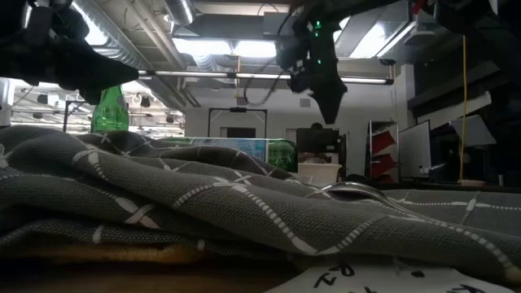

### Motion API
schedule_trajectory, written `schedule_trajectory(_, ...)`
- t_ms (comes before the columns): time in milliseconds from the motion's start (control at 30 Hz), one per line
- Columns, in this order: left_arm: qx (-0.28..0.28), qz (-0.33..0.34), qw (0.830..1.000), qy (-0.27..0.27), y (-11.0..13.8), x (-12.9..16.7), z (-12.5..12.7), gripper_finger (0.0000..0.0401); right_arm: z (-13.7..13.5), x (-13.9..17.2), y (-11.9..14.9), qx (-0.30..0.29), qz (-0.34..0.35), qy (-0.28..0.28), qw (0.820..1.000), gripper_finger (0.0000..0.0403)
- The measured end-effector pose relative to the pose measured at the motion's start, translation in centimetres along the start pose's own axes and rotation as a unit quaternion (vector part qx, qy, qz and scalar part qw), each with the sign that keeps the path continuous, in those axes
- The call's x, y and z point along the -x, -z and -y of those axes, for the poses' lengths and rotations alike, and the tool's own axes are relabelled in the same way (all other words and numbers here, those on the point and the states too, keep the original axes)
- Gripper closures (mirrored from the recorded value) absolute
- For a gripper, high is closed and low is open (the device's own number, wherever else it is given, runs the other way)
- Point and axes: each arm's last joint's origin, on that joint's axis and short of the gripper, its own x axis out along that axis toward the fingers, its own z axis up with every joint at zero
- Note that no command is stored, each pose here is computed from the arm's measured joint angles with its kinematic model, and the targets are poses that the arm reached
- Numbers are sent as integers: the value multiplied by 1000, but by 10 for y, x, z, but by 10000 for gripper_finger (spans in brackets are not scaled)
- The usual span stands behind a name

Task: Sort silverware
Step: Put the silver table knife into the silverware tray

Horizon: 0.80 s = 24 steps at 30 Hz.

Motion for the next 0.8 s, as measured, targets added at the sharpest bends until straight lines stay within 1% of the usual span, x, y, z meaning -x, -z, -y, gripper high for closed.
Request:
schedule_trajectory(200,-37,21,998,-41,-5,-1,-10,381,-8,-47,9,-43,-80,6,996,294)
schedule_trajectory(300,-56,27,997,-55,-6,-1,-15,381,-12,-75,12,-46,-92,8,995,294)
schedule_trajectory(433,-63,29,994,-83,-7,-1,-21,381,-12,-103,15,-59,-94,2,994,294)
schedule_trajectory(567,-48,14,993,-103,-4,-2,-26,381,-4,-117,18,-86,-96,-2,992,294)
schedule_trajectory(633,-33,4,994,-108,-1,-2,-27,381,4,-119,15,-101,-82,2,992,294)
schedule_trajectory(700,-24,-4,994,-107,1,-3,-27,381,12,-121,12,-115,-64,2,991,294)
schedule_trajectory(800,-26,-7,995,-99,1,-3,-26,381,22,-123,8,-134,-45,-11,990,294)
